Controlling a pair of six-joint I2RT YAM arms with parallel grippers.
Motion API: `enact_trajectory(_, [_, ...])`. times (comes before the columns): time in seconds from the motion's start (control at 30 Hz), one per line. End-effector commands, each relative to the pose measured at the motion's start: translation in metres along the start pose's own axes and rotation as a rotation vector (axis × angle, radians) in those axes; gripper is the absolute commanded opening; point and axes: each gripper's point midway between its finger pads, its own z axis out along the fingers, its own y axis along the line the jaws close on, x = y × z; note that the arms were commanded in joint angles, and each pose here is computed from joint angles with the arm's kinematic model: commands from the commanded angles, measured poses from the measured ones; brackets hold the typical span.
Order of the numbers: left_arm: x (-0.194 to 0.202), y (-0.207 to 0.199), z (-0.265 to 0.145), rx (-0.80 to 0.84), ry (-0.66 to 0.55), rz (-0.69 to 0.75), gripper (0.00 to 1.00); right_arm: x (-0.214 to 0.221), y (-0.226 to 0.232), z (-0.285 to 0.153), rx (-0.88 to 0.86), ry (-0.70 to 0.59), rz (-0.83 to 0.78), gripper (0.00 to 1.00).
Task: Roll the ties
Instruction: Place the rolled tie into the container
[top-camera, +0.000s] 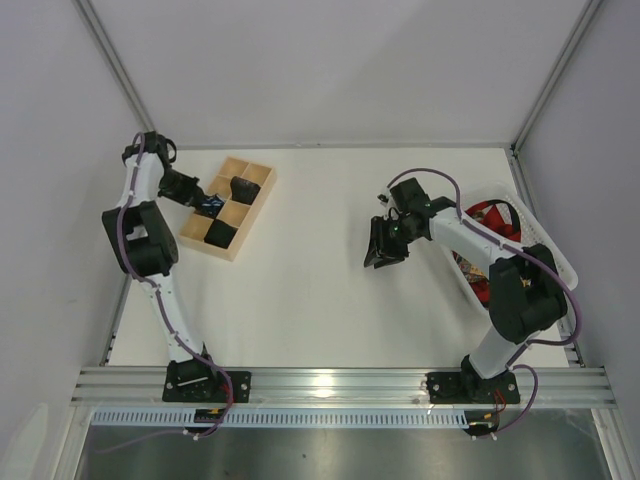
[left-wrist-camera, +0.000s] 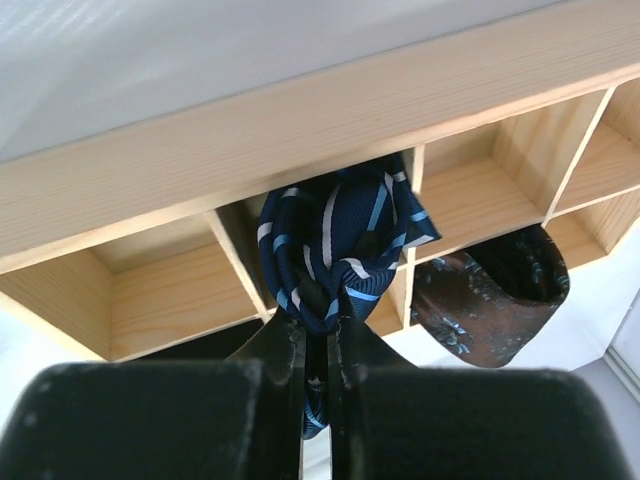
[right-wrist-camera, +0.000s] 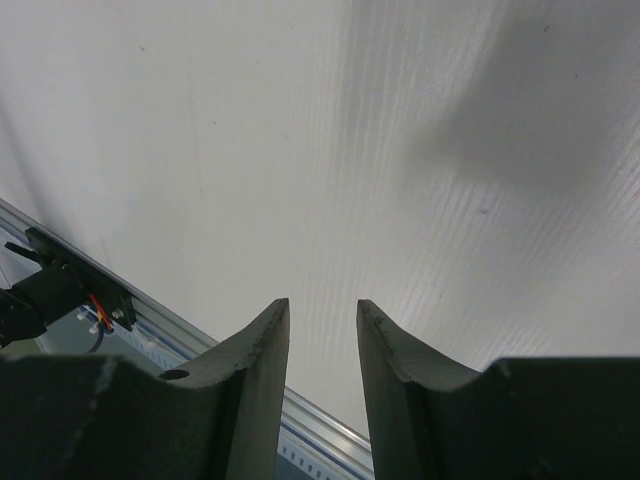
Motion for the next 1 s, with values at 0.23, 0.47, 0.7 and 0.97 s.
enact_trajectory(0.23, [0.009,-0.014,0.009,-0.035,0.005,-0.041,0.01,-0.017,0.004,-0.001,-0.041,-0.034,-0.007,0.39])
enact_trajectory(0.47, [0.008,0.002,0.008,-0.105,-0.020,-0.061,0.00,-0.019,-0.001,-0.003,-0.043,-0.041,0.009,0.39])
enact_trajectory(0.7, [0.009,0.011,0.015,-0.142,-0.016,-0.094,0.00,-0.020,-0.001,0.000,-0.053,-0.036,0.014,0.39])
enact_trajectory(0.97, [0.010,0.003,0.022,-0.127,-0.023,-0.095,0.01,-0.020,-0.006,0.005,-0.055,-0.026,0.019,0.39])
